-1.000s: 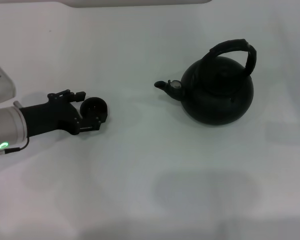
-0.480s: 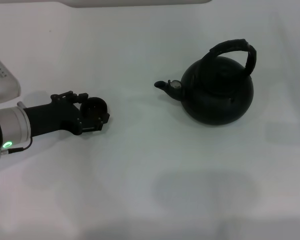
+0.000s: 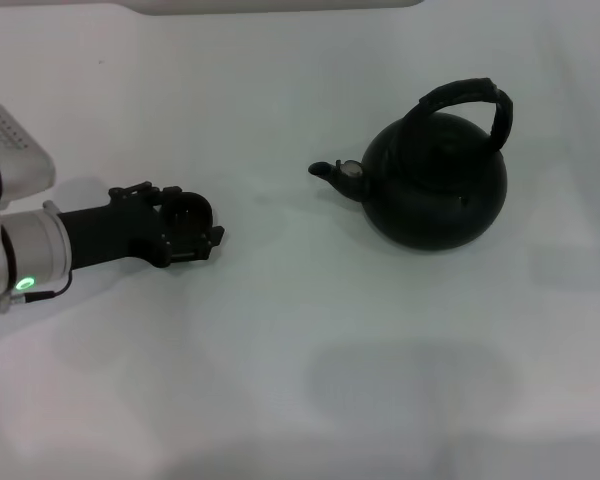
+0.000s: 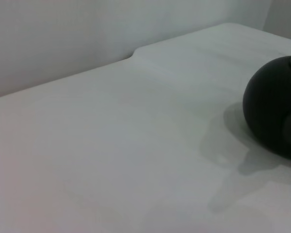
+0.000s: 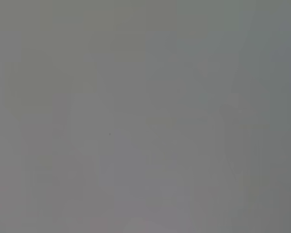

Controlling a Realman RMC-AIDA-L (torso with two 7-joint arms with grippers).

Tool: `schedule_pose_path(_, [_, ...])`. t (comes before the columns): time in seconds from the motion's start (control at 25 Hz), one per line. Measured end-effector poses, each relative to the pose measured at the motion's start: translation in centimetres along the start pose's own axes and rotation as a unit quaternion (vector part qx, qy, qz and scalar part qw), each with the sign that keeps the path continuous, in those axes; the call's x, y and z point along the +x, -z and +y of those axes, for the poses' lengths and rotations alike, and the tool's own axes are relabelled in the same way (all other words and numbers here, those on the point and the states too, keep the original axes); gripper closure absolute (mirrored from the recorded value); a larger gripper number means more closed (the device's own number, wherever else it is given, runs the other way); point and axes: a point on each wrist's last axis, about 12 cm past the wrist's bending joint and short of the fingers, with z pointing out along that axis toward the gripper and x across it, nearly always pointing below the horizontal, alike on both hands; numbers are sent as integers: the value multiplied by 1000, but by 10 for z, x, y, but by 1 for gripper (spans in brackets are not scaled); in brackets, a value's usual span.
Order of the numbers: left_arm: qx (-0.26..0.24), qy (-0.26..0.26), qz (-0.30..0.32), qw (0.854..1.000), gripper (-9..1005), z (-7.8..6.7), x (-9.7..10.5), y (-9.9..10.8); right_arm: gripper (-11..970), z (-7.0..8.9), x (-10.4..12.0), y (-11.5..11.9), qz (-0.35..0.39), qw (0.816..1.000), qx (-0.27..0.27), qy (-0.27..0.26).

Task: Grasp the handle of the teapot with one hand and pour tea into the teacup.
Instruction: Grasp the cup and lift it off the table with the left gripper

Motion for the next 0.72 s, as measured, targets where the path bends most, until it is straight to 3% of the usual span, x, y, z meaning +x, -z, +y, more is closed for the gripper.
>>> schedule_pose_path(0.28, [3,-2,0,1000,123,0,-2,-1,102,0,0,0,0,1000,0,0])
schedule_pose_path(0.52, [8,1,0,1000,180,-1,-2,-1,103,0,0,0,0,1000,0,0])
schedule_pose_path(0.72, [7,7,0,1000,288,-1,-3,-1,104,1,-1,-1,-1,1000,-1,0])
